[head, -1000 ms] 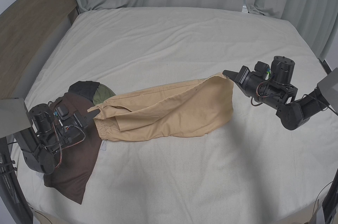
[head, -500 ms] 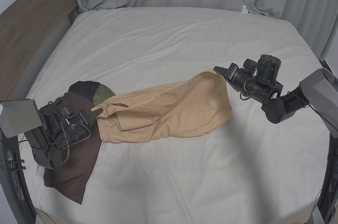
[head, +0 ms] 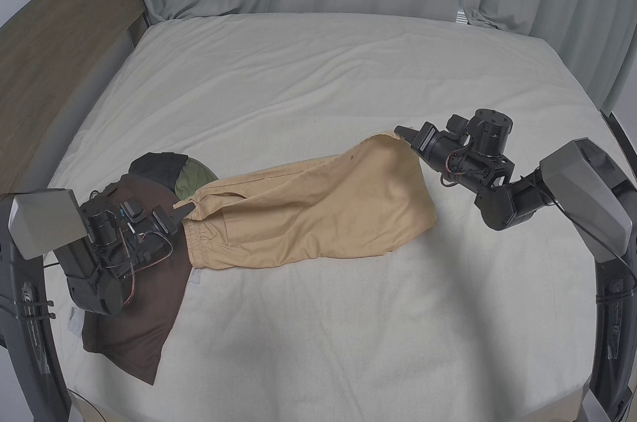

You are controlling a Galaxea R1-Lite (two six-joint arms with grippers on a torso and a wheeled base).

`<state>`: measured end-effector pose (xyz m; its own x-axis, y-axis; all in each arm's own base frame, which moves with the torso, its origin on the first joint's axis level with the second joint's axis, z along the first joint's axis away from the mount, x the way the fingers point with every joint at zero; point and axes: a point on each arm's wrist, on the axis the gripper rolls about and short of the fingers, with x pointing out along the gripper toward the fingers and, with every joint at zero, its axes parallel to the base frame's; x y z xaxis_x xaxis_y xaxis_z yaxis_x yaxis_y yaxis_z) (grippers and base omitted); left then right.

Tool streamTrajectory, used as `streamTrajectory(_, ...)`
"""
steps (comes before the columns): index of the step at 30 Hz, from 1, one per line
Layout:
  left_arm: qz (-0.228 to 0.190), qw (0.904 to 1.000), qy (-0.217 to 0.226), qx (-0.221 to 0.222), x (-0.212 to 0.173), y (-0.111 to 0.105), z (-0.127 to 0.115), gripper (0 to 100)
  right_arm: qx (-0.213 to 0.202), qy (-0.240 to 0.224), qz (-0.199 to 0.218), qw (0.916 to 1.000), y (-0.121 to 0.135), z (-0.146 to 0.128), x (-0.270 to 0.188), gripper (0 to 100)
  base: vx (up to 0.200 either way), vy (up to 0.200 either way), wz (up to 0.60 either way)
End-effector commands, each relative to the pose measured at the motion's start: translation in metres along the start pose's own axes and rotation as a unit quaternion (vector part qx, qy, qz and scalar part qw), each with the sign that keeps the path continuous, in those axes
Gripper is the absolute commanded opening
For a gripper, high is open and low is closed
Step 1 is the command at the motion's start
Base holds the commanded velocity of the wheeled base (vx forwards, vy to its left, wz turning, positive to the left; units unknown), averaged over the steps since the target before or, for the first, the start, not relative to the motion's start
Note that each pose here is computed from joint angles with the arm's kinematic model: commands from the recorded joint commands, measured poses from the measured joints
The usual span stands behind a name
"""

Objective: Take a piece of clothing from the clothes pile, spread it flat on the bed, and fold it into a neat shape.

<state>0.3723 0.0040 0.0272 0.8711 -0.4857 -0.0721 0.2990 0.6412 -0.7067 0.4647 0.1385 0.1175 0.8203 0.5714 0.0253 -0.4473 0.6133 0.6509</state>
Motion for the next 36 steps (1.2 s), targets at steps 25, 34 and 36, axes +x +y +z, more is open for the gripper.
streamTrajectory(25, 0.004, 0.9990, -0.038, 0.023, -0.022, -0.030, 0.020, 100, 0.007, 0.031, 0.007, 0.9995, 0.010, -0.035, -0.064, 100, 0.000, 0.000, 0.00)
streamTrajectory(34, -0.011, 0.9970, -0.014, 0.075, -0.031, -0.038, 0.015, 100, 0.017, 0.055, 0.027, 0.9980, 0.007, -0.075, -0.118, 100, 0.000, 0.000, 0.00)
streamTrajectory(36, -0.011, 0.9961, -0.013, 0.087, -0.031, -0.038, 0.015, 100, 0.018, 0.058, 0.023, 0.9979, 0.006, -0.076, -0.118, 100, 0.000, 0.000, 0.00)
